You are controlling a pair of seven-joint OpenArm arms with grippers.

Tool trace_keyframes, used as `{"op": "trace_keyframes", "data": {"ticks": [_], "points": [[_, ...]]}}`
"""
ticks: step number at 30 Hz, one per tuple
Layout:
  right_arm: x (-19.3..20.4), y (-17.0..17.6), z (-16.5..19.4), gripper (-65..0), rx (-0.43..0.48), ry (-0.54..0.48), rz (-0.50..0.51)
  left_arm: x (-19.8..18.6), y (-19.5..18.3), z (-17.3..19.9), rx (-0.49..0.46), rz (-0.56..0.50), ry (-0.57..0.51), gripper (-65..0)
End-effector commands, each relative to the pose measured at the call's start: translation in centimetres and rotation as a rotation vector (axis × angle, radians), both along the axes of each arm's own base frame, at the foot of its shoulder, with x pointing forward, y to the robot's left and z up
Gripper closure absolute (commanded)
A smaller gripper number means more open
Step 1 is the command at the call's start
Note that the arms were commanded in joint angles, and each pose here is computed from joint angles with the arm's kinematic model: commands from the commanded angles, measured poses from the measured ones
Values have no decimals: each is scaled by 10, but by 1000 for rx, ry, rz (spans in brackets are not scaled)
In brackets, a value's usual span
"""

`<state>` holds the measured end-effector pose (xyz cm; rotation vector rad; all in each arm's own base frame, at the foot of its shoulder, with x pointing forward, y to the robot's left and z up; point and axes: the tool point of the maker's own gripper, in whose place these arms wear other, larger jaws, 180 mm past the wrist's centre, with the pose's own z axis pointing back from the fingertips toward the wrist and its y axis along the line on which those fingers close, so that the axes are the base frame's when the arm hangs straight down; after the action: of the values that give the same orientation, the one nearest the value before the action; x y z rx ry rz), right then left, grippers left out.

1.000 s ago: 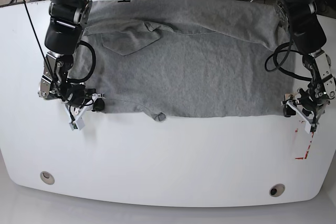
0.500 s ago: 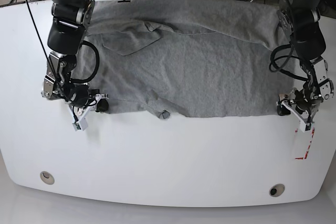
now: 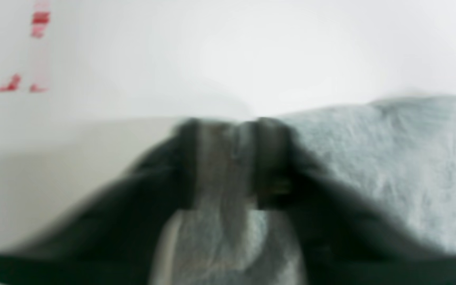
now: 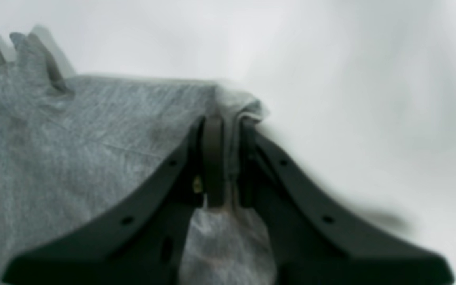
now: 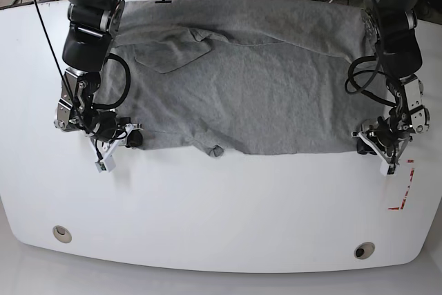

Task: Layout the t-shirt on the table in an organized manner, then fold the t-shirt properly
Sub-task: 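Grasp the hem corners with both grippers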

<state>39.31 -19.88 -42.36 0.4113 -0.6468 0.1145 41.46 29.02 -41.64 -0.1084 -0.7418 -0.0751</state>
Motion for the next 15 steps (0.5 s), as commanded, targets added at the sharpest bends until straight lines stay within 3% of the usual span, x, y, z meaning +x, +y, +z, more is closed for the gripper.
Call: {"op": "trace_keyframes", "data": {"ticks": [1, 2, 4, 15], "points": [[10, -5, 12, -52, -10, -32, -3, -3, 3, -1, 22, -14, 42, -43], [10, -5, 12, -30, -10, -34, -3, -3, 3, -1, 22, -14, 42, 0], [10, -6, 13, 0, -12, -34, -4, -3, 3, -1, 22, -14, 42, 0], [17, -25, 27, 0, -57, -66, -11, 13, 9, 44, 114, -40, -31, 0]]}}
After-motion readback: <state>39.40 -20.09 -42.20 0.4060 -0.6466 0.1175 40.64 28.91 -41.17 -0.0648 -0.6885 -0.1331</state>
